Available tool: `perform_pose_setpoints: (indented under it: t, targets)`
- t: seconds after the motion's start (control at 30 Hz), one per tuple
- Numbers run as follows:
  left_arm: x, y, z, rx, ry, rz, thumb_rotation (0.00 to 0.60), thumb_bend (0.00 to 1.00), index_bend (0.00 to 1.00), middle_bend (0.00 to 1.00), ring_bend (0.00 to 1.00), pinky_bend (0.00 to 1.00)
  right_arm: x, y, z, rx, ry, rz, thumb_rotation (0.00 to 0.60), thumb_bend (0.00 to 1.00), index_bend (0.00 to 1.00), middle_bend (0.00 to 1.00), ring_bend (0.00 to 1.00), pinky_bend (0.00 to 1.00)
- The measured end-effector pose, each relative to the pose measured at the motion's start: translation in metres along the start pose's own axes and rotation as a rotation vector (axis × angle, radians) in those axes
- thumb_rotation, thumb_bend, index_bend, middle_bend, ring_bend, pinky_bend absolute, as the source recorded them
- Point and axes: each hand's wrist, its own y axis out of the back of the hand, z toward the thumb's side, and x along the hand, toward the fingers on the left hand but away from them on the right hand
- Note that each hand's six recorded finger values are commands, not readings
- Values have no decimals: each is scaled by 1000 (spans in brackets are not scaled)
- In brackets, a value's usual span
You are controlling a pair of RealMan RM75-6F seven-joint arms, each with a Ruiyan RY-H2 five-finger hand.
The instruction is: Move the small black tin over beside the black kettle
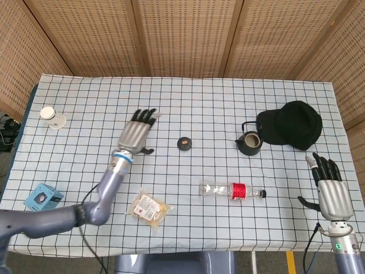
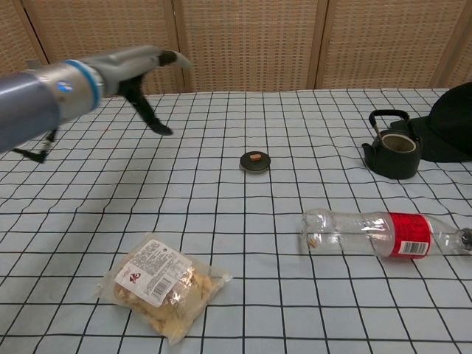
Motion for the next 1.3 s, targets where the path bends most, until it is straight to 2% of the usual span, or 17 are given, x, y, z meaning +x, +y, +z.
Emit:
perform_pose_setpoints:
  t: [0.07, 0.17, 0.27, 0.37, 0.47, 0.63, 0.77, 0.87, 1.07, 1.3]
  targets:
    - [-34, 11, -43, 27, 67, 43, 600, 130, 0, 0, 0, 0, -2, 0, 1, 1, 1, -5, 600, 186, 0, 0, 0, 0]
    - [-81, 20, -88, 62, 137, 99, 600, 130, 0, 0, 0, 0, -9, 1, 3, -1, 4, -20, 600, 185, 0, 0, 0, 0]
    - [-122, 20, -114, 69, 180, 135, 600, 130, 0, 0, 0, 0, -20, 4, 14, -14, 28, -38, 600, 185, 2, 0, 0, 0]
    - [-155, 16, -132, 64, 211, 140, 600, 130, 0, 0, 0, 0, -29, 5, 30, -8, 63, -46, 600, 185, 23, 0, 0, 0]
    - [-172, 15, -143, 47, 233, 137, 600, 130, 0, 0, 0, 0, -38, 6, 54, 10, 113, -43, 600, 183, 67, 0, 0, 0]
    - [-180, 25, -150, 18, 232, 155, 600, 131, 0, 0, 0, 0, -57, 3, 108, 44, 212, -21, 600, 224, 115, 0, 0, 0]
    - [-183, 32, -156, -6, 233, 180, 600, 131, 0, 0, 0, 0, -80, -11, 164, 56, 292, 22, 600, 253, 137, 0, 0, 0]
    - [-183, 34, -159, -18, 233, 183, 600, 131, 0, 0, 0, 0, -97, -24, 200, 53, 323, 59, 600, 275, 146, 0, 0, 0]
    - [-181, 31, -158, -43, 214, 158, 600, 131, 0, 0, 0, 0, -126, -55, 258, 45, 338, 144, 600, 321, 196, 0, 0, 0]
    - [-180, 31, -159, -67, 198, 146, 600, 130, 0, 0, 0, 0, -157, -88, 286, 84, 300, 202, 600, 356, 252, 0, 0, 0]
